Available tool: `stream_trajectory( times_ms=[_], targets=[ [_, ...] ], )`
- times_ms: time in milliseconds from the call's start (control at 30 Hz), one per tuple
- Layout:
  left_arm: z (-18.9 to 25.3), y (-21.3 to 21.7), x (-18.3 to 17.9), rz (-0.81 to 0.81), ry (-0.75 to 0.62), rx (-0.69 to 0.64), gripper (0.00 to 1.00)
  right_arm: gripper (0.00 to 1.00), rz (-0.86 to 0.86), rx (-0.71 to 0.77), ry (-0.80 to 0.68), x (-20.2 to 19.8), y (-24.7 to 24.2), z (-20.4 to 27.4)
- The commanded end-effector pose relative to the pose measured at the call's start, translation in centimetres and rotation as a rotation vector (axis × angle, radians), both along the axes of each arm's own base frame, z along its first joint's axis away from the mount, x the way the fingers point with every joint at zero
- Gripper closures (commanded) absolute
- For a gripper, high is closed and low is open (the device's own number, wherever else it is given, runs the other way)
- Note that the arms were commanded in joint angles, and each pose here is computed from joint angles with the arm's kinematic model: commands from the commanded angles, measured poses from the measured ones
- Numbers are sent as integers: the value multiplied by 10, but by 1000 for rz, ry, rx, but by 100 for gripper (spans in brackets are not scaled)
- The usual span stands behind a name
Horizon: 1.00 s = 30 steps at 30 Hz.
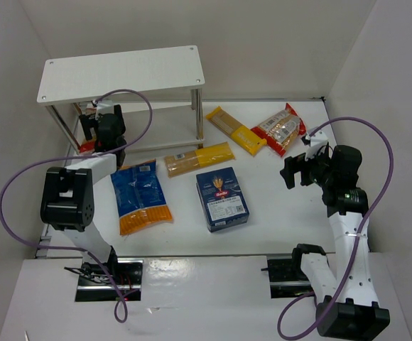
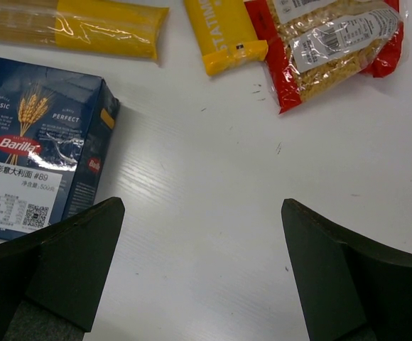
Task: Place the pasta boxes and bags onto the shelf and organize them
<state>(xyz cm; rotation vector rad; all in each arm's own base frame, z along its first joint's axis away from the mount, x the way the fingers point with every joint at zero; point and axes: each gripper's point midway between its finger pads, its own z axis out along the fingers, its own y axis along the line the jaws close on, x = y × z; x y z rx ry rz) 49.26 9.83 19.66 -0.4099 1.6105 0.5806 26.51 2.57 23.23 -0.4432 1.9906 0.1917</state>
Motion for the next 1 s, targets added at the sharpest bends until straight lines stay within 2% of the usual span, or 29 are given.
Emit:
stream_trajectory(
  times_ms=[0,333,500,600,633,700,800,933,967],
  targets=[
    [61,-6,-4,-58,-141,-12,0,0,22,-10,-51,-2,2,10],
    [37,-18,-45,-108,-56,-7,0,0,39,-4,-74,-8,6,16],
    [38,-36,-59,-203,-5,12,0,0,48,-2,-83,-11,8,17],
    [30,-61,-69,-327,92,29,0,0,51,-11,-96,-12,8,19],
    [21,-69,-79,-370,164,32,0,0,59,-7,-97,-13,10,19],
    [17,-94,-86,-505,226,46,0,0,60,-9,-107,-14,10,22],
    [5,-120,-123,-676,365,61,0,0,68,-9,-129,-18,12,27],
    [39,-142,-163,-856,364,115,0,0,86,-2,-139,-21,16,31],
    [60,-145,-170,-878,326,121,0,0,86,-4,-148,-22,16,33]
  ],
)
